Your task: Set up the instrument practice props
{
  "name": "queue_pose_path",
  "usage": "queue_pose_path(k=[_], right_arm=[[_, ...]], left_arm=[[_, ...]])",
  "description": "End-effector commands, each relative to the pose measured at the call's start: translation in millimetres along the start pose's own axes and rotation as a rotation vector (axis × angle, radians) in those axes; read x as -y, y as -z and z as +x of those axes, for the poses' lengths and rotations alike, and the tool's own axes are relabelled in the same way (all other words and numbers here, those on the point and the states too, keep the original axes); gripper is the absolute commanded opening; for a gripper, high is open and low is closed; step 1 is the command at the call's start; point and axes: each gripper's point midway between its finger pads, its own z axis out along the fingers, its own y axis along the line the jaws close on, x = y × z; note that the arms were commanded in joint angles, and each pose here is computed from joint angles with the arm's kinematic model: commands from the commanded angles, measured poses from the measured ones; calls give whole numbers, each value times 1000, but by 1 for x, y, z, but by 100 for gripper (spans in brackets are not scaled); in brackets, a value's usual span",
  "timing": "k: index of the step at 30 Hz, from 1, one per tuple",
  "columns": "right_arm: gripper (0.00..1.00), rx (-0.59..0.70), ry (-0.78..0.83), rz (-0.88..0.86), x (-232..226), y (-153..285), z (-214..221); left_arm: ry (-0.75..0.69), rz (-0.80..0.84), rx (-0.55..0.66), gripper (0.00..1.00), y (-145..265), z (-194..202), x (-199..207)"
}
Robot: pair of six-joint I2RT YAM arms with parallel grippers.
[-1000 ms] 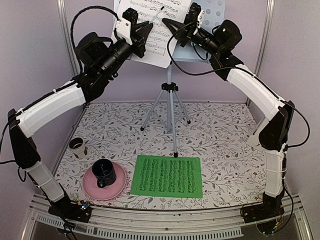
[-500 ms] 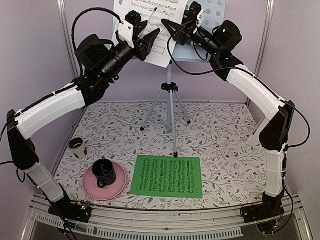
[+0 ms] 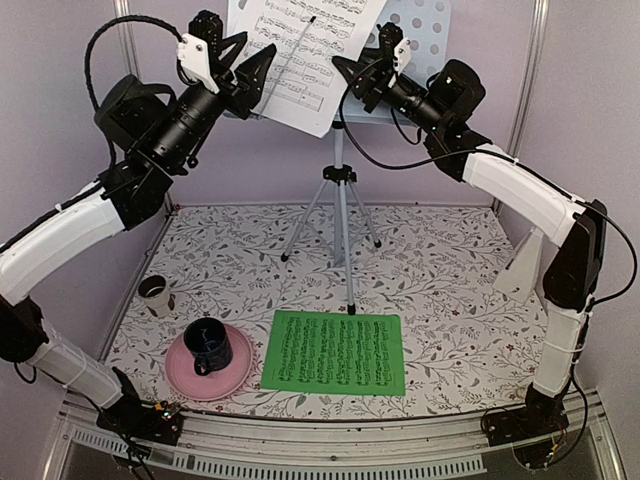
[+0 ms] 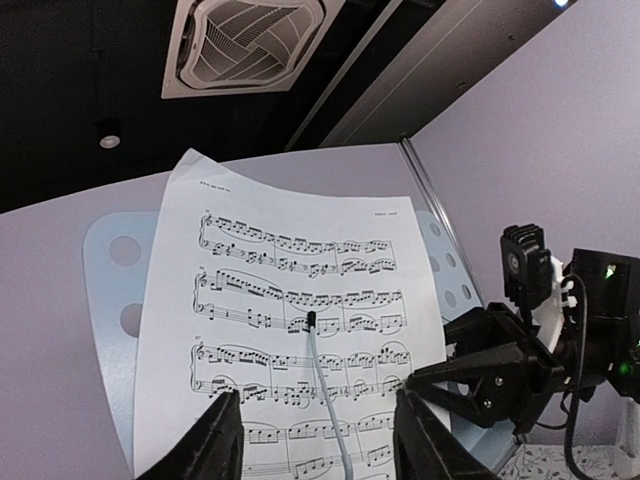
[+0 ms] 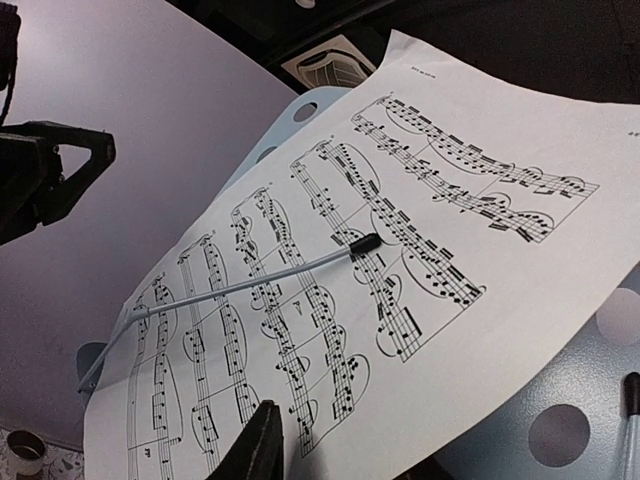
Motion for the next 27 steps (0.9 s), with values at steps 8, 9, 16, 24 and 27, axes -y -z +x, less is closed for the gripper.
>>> queue_pose_path(k=[8,9,16,24,27], right_arm=[[1,38,0,85,14,9,-27],[0,42,8,95,16,8,-29],[0,47,169,16,10,-6,-33],[0,52,254,-15,11,-10,-29],[0,46,256,-58,7,-9,-21]], left_arm=[[51,-117,-81,52,31,12,-20],[61,-139,-97,51,33,17,-24],[166,-218,-167,50,45,32,-53],[224,-138,-200,54,56,38,-60],[243,-96,-220,57,57,41,-68]])
